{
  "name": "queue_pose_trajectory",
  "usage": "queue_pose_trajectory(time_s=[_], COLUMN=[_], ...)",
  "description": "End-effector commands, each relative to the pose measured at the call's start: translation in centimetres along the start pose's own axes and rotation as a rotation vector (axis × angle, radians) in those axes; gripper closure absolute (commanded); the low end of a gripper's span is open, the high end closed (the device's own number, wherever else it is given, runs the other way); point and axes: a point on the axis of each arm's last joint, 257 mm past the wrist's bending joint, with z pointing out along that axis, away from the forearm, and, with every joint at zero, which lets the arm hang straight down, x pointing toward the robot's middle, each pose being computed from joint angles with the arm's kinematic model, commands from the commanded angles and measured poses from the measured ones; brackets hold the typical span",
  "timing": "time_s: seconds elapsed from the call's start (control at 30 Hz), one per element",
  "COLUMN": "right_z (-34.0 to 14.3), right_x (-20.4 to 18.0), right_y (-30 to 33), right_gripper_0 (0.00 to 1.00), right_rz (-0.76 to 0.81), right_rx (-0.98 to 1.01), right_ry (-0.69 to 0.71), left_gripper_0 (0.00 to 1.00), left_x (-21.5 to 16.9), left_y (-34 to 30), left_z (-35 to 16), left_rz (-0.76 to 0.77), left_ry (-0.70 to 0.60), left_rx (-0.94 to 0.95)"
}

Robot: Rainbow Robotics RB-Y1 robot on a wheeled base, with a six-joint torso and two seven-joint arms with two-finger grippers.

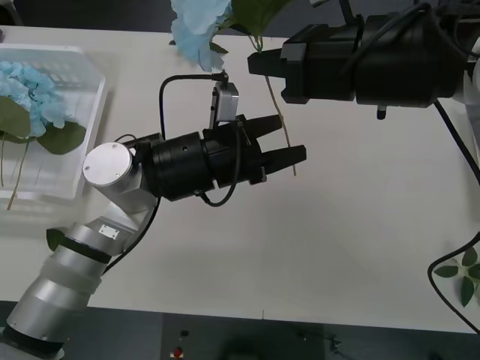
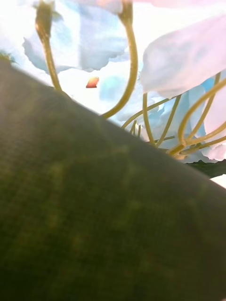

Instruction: Put the red flowers into the right box and the blue flowers into the left box

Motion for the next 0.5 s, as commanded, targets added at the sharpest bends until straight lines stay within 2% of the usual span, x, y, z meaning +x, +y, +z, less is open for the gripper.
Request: queue_pose_trajectory(time_s=[0.03, 0.23, 0.33, 0.37, 0.43, 0.5], right_z=[0.07, 0.25, 0.29, 0.29, 0.29, 0.25], right_x=[-1.32, -1.24, -1.20, -1.20, -1.20, -1.25], right_y=[2.08, 2.34, 2.41, 2.41, 2.45, 2.41], right_gripper_0=[1.00, 1.00, 1.00, 1.00, 1.00, 1.00], right_rz=[-0.089, -0.098, -0.100, -0.100, -0.101, -0.101], right_rx=[-0.039, -0.047, -0.049, -0.049, -0.051, -0.050], right_ry=[-0.026, -0.026, -0.025, -0.025, -0.025, -0.026], left_gripper_0=[0.08, 0.08, 0.26, 0.49, 0.84, 0.99], left_x=[-2.09, -2.16, -2.33, -2.41, -2.44, -2.41], left_y=[-0.73, -0.88, -1.00, -1.05, -0.96, -0.94], left_z=[1.17, 1.17, 1.16, 1.17, 1.04, 0.96], left_rz=[0.009, -0.010, -0.023, -0.022, -0.028, -0.030], left_ry=[-0.020, -0.035, -0.047, -0.049, -0.052, -0.053], left_rx=[0.026, 0.028, 0.031, 0.032, 0.031, 0.030])
